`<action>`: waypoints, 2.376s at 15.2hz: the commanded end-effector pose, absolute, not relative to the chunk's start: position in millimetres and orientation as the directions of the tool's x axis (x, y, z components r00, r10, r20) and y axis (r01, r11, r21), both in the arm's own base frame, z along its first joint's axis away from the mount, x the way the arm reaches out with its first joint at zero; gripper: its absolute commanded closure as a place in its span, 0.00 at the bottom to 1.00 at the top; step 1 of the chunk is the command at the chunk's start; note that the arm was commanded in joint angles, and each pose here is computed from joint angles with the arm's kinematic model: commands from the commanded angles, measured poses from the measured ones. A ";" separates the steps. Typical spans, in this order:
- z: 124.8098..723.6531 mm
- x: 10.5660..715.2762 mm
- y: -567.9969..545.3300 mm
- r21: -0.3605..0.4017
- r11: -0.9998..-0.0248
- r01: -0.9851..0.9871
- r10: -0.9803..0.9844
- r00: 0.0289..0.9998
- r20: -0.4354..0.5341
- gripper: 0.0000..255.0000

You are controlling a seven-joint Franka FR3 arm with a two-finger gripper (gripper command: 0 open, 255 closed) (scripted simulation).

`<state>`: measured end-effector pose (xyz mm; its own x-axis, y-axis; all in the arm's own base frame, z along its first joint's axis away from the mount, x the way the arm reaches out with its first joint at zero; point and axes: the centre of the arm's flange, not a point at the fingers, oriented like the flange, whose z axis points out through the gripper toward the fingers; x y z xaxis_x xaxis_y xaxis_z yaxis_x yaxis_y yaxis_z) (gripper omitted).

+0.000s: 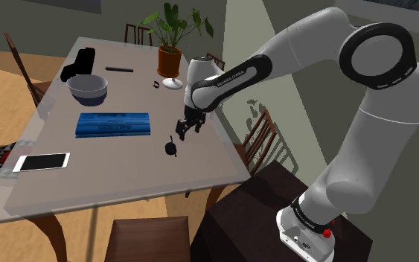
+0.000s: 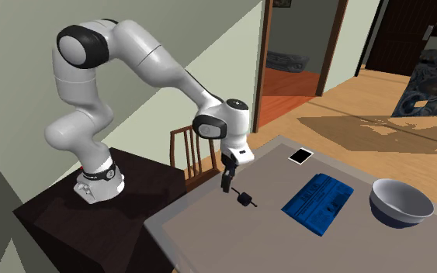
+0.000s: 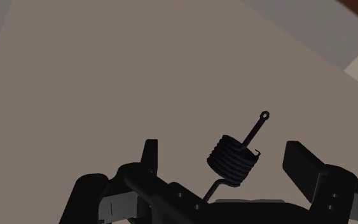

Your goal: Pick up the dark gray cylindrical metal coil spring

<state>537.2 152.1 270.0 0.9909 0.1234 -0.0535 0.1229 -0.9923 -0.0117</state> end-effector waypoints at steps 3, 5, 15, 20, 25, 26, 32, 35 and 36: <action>232.6 567.5 175.3 -0.010 -0.992 0.127 0.128 0.991 -0.044 0.00; 214.4 582.4 186.5 -0.009 -0.992 0.130 0.130 0.991 -0.039 0.00; 152.7 602.9 201.8 -0.007 -0.991 0.133 0.133 0.991 -0.033 0.00; 149.2 603.0 201.7 -0.007 -0.991 0.133 0.133 0.991 -0.033 1.00; 149.4 602.9 201.8 -0.007 -0.991 0.133 0.133 0.991 -0.033 1.00; 149.3 602.9 201.8 -0.007 -0.991 0.133 0.133 0.991 -0.033 1.00; 176.1 602.9 201.8 -0.007 -0.991 0.133 0.133 0.991 -0.033 1.00; 191.9 602.9 201.8 -0.007 -0.991 0.133 0.133 0.991 -0.033 1.00; 197.2 602.9 201.8 -0.007 -0.991 0.133 0.133 0.991 -0.033 1.00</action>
<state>602.8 200.6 192.5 0.9906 0.1329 -0.0328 0.1327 -0.9911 -0.0074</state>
